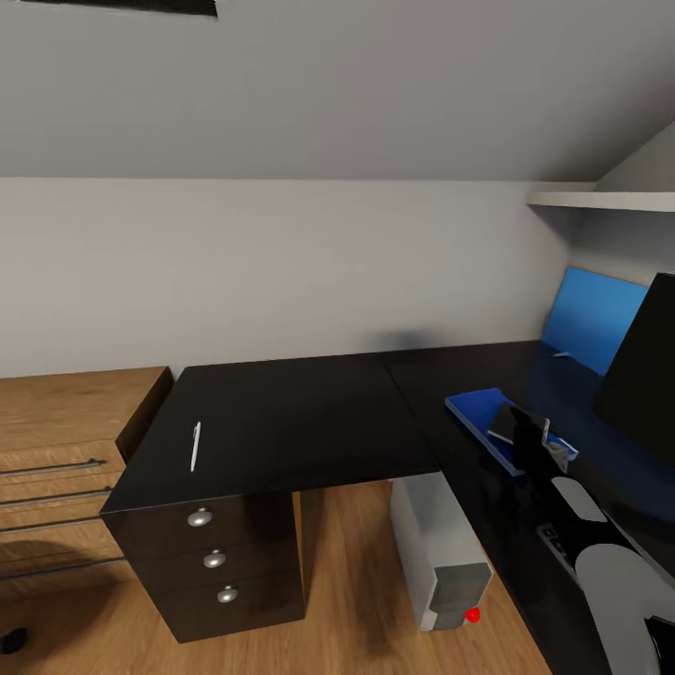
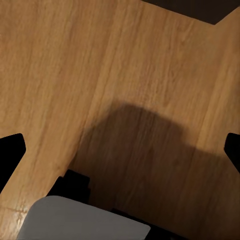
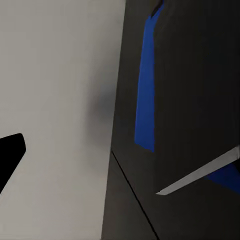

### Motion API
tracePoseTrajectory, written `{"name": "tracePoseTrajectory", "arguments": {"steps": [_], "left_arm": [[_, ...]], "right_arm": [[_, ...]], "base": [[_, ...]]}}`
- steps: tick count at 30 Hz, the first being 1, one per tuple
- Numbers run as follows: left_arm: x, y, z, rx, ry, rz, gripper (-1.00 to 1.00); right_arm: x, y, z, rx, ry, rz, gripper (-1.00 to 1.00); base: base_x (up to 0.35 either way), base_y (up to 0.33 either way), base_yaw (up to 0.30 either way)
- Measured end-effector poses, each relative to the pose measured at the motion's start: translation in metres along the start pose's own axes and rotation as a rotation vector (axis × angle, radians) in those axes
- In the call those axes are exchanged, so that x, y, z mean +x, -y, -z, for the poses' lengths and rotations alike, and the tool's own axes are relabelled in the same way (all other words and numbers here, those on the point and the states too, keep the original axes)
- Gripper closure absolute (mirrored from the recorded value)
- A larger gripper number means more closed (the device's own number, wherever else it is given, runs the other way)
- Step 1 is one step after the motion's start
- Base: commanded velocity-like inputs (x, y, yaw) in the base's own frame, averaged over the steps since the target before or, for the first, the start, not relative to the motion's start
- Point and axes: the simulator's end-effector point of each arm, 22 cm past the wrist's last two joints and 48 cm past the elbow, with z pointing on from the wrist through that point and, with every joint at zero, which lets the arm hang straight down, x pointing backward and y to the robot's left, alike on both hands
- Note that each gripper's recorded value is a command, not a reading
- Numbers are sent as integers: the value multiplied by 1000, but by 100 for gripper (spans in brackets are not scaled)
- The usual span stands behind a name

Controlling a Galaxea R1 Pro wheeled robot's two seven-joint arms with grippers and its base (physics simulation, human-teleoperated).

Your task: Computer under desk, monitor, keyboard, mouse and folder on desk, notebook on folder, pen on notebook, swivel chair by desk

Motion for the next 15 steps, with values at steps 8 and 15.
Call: {"name": "tracePoseTrajectory", "arguments": {"steps": [8,15], "left_arm": [[0,0,0,0,0,0,-100],[0,0,0,1,-1,0,-100]], "right_arm": [[0,0,0,0,1,0,-100],[0,0,0,-1,1,0,-100]], "base": [[0,0,0],[-95,0,0]]}}
